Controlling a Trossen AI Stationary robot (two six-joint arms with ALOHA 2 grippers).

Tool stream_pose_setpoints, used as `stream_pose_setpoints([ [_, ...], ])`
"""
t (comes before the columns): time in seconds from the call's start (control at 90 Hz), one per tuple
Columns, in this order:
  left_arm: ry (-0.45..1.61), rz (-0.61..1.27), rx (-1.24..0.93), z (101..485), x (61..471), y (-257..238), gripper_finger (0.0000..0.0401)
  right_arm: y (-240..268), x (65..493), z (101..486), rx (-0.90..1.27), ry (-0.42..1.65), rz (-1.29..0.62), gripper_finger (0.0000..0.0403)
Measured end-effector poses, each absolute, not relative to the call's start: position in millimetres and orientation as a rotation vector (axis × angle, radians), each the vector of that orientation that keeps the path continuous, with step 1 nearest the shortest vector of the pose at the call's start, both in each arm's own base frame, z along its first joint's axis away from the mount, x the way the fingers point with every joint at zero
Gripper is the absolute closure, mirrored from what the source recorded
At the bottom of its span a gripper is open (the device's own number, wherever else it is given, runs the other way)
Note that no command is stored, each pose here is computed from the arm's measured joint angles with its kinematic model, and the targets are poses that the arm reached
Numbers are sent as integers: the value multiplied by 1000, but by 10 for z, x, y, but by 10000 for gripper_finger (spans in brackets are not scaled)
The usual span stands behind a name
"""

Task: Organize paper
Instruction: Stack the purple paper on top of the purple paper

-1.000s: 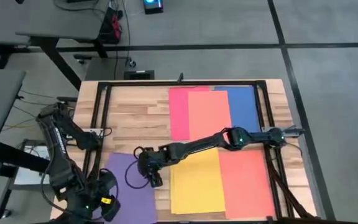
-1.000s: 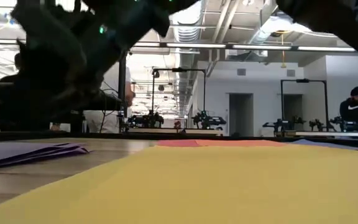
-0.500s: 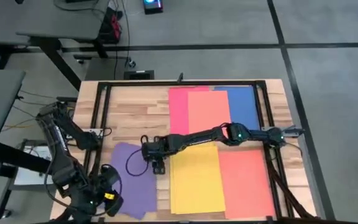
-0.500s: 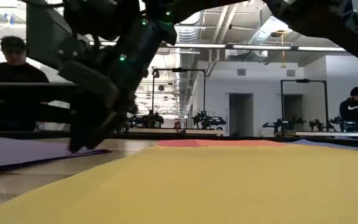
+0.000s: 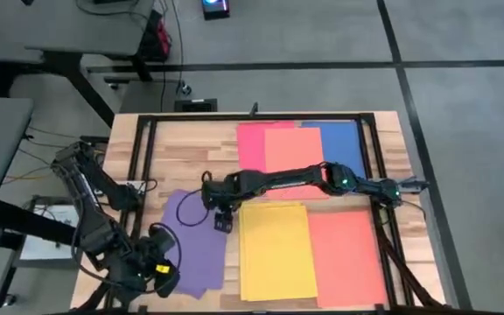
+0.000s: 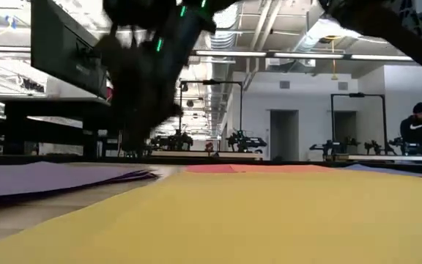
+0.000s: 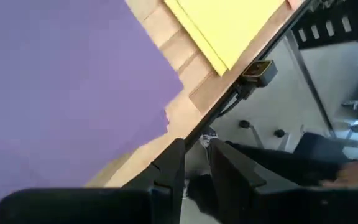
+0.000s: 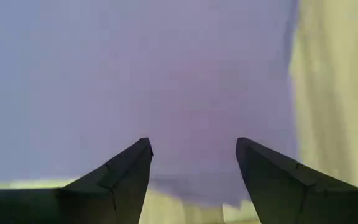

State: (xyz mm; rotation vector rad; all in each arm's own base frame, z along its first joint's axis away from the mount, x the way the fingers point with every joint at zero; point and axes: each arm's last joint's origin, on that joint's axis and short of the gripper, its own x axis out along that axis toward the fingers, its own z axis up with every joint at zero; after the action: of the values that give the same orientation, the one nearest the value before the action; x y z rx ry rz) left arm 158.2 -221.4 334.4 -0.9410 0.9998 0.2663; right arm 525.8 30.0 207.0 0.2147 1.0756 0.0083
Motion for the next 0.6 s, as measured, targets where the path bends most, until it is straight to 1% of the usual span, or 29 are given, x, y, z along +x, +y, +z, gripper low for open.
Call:
stream_pose_setpoints([
  [0.067,1032,215,-866,3298,1586,-2268,342,174,5237,2280,200,1017,12,176],
  [0.111,1075,182,-804,3229,1600,-2316,342,59,5230,2309,204,1012,-4,176],
  [0.167,1134,139,-714,3106,1610,-2398,343,-85,5236,2257,222,1023,-24,177],
  [0.222,1200,89,-652,2998,1628,-2483,347,-216,5250,2114,252,1060,-30,180],
  [0.311,1261,79,-612,2818,1695,-2614,372,-342,5273,2001,309,1071,-46,192],
  [0.344,1273,101,-611,2738,1724,-2661,386,-374,5280,1980,327,1070,-48,198],
  [0.389,1289,158,-630,2625,1760,-2713,395,-408,5287,1952,342,1070,-61,208],
  [0.522,1272,371,-728,2354,1826,-2813,397,-419,5293,1746,349,1117,-68,244],
  [0.6,1249,479,-793,2251,1844,-2841,400,-386,5328,1723,340,1082,-56,269],
])
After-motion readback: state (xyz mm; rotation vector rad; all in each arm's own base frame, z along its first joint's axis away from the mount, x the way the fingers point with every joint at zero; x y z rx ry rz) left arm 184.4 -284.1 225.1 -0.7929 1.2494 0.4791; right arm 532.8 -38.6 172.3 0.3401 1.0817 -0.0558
